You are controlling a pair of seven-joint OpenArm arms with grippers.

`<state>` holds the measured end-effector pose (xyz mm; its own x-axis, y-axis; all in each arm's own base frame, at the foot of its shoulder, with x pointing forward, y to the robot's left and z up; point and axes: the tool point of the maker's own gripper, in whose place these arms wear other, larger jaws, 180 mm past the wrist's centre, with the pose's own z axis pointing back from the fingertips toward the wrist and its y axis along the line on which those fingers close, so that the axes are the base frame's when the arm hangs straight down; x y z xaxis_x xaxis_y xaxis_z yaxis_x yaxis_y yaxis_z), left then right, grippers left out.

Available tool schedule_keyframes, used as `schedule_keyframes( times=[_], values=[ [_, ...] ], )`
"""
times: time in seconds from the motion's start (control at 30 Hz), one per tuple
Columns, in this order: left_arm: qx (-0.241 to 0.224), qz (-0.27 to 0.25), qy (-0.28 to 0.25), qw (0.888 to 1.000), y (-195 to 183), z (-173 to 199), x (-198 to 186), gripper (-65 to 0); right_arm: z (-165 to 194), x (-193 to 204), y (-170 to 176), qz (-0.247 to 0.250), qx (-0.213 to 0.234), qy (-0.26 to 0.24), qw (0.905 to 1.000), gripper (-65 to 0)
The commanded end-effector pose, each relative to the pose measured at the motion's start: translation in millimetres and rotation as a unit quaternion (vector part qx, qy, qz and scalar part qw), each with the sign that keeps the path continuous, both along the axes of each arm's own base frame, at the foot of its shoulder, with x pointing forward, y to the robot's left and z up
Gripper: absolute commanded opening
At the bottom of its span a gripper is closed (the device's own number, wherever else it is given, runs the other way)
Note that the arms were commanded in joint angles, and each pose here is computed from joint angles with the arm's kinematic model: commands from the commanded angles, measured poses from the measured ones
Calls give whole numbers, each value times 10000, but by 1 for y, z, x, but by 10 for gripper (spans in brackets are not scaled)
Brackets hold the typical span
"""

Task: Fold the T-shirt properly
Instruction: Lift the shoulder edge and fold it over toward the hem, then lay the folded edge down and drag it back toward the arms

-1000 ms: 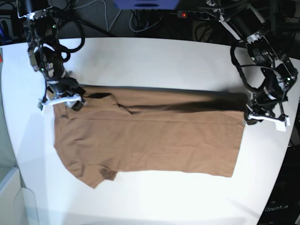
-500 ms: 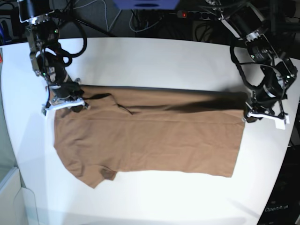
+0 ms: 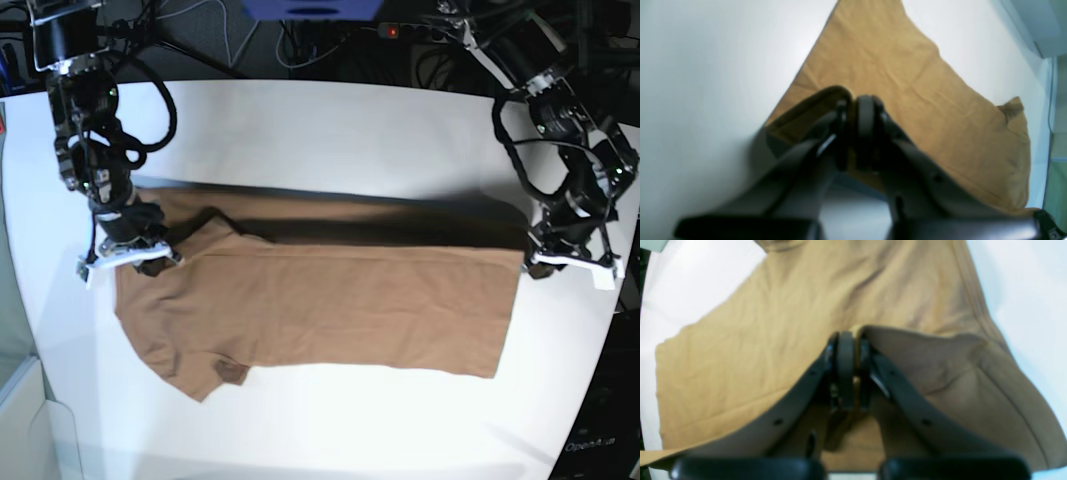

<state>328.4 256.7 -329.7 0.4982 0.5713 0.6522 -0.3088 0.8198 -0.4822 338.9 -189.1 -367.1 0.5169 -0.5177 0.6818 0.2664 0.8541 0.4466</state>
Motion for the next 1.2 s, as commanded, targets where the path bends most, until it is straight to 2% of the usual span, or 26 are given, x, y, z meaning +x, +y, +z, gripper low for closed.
schedule_keyframes(
  times=[0.0,0.17,0.3,0.43,0.57,0.9,1.07,1.13,1.17],
  values=[
    [59,0,-302,9995,2,18,11,-614,23,16,-4,22,-102,-390,9992,-640],
    [64,18,-461,9989,3,29,22,-614,38,31,-5,8,-106,-593,9982,-640],
    [-107,11,-356,9993,2,19,29,-614,50,44,-2,69,-57,-677,9977,-640],
    [-315,40,-231,9992,1,5,36,-614,43,50,-6,20,-42,-556,9984,-640],
    [-250,161,-427,9986,6,9,40,-614,28,48,-6,-52,24,-371,9993,-641],
    [-240,175,-614,9977,7,21,51,-614,26,47,-6,-71,23,-346,9994,-643],
    [-236,173,-717,9970,7,29,57,-609,21,45,7,107,16,-291,9995,-640],
    [-236,173,-724,9969,7,30,58,-607,21,45,8,129,16,-282,9995,-621],
    [-236,173,-717,9970,7,29,57,-603,20,44,8,129,16,-267,9996,-589]
  ],
)
